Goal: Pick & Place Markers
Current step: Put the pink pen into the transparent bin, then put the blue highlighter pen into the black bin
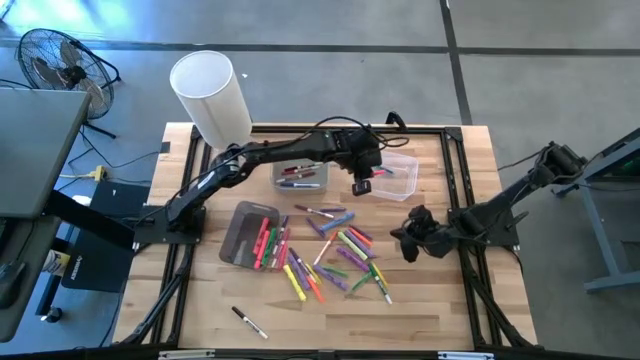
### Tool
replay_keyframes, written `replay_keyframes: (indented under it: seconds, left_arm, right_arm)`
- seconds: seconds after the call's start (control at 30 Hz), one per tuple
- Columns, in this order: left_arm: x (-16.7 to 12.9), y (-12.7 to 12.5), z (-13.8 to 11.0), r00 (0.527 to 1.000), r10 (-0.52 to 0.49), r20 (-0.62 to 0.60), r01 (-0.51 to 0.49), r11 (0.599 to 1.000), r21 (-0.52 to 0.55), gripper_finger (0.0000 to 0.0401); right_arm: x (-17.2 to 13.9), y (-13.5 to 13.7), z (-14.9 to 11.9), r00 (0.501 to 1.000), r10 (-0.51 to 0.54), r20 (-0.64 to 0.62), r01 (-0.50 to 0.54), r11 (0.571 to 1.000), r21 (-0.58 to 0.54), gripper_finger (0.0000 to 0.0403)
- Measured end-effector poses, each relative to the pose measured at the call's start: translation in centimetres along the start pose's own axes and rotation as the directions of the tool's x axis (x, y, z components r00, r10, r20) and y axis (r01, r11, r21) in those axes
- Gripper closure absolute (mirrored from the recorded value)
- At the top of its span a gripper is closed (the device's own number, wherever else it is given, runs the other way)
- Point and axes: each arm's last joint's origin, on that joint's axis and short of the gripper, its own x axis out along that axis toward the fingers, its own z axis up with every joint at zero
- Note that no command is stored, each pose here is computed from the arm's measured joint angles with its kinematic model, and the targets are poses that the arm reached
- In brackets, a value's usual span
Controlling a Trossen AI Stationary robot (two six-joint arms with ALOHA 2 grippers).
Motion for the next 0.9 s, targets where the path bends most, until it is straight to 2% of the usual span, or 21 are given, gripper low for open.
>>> replay_keyframes:
  seconds: [0.2, 0.3, 0.43, 0.53, 0.63, 0.8, 0.9]
  left_arm:
    - [-0.1, 0.0, 0.1, 1.0, 0.012, 0.004, -0.012, 1.0, 0.002, 0.028]
    - [-0.1, 0.0, 0.4, 0.999, 0.017, 0.034, -0.017, 1.0, 0.004, 0.027]
    - [-1.1, -0.1, 0.7, 1.0, 0.012, 0.007, -0.012, 1.0, -0.028, 0.027]
    - [-2.6, -0.7, 1.3, 0.999, -0.01, -0.039, 0.006, 0.995, -0.095, 0.0278]
    - [-3.8, -2.3, 1.8, 0.997, -0.017, -0.075, 0.007, 0.992, -0.124, 0.03]
    - [-4.8, -6.9, 1.5, 0.984, -0.082, -0.159, 0.059, 0.988, -0.145, 0.0382]
    - [-5.0, -10.2, 1.2, 0.971, -0.123, -0.205, 0.09, 0.983, -0.163, 0.0388]
  right_arm:
    - [0.1, 0.0, 0.1, 1.0, 0.001, 0.006, -0.001, 1.0, 0.009, 0.0403]
    - [0.1, 0.1, 0.1, 1.0, 0.005, 0.007, -0.005, 1.0, 0.01, 0.0403]
    - [0.1, 0.2, 0.2, 1.0, 0.022, 0.002, -0.022, 1.0, -0.006, 0.0403]
    - [0.1, 0.4, 0.1, 0.999, 0.045, -0.023, -0.046, 0.999, -0.024, 0.0403]
    - [0.0, 0.4, 0.1, 0.997, 0.058, -0.051, -0.06, 0.998, -0.027, 0.0403]
    - [0.0, 0.5, -0.1, 0.992, 0.079, -0.099, -0.081, 0.996, -0.026, 0.0403]
    - [0.0, 0.5, -0.1, 0.989, 0.089, -0.121, -0.093, 0.995, -0.024, 0.0403]
